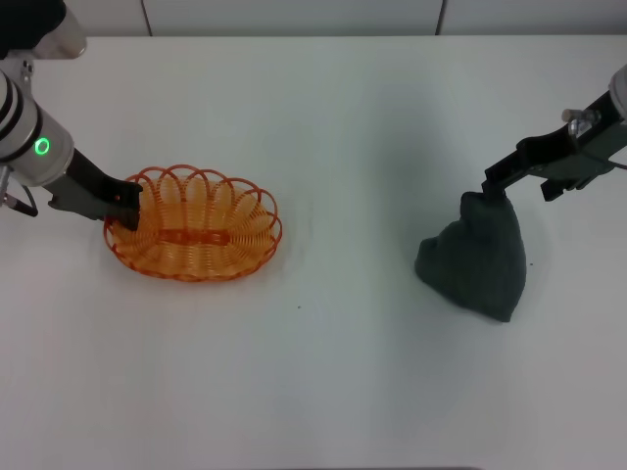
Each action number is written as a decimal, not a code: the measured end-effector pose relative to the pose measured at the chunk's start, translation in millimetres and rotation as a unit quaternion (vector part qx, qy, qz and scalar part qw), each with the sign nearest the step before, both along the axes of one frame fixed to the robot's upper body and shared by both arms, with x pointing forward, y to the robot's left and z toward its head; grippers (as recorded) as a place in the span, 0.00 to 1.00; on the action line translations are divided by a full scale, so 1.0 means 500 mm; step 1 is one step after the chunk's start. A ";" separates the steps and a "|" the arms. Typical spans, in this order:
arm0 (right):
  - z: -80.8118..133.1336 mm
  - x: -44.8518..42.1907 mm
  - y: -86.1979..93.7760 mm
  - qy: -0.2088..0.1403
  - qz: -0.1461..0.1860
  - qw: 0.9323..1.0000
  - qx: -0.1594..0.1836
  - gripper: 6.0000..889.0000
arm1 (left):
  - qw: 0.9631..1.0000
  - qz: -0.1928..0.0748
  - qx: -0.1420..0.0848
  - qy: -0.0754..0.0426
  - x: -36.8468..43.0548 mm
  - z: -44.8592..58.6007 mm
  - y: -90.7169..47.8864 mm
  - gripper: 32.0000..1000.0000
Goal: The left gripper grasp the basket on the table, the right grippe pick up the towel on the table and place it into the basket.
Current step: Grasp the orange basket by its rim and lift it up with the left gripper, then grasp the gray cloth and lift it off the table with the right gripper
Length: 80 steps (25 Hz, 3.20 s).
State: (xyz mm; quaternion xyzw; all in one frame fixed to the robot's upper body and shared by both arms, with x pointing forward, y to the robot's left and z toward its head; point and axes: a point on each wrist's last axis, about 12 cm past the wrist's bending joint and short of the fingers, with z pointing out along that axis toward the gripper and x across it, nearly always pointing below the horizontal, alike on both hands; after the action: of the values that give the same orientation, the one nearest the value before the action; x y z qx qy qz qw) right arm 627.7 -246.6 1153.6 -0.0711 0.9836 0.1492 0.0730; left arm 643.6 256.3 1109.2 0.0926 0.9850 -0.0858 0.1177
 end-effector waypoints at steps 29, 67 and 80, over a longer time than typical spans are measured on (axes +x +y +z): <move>-0.022 -0.007 -0.009 0.009 -0.004 1.000 0.002 0.96 | 0.996 -0.003 -0.082 0.041 -0.021 0.065 -0.014 0.06; -0.135 -0.006 0.065 0.012 0.022 1.000 -0.002 0.69 | 0.988 -0.017 -0.146 0.052 -0.031 0.131 -0.070 0.06; -0.135 -0.009 0.064 0.016 0.019 1.000 0.004 0.26 | 0.988 -0.015 -0.146 0.051 -0.031 0.130 -0.068 0.06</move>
State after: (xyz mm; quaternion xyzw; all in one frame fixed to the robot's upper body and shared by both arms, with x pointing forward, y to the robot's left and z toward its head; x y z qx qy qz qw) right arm 623.3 -214.4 1086.2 -0.0869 0.9825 0.1553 0.0544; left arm 628.2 222.3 1174.2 0.0850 0.9650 -0.2353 0.0785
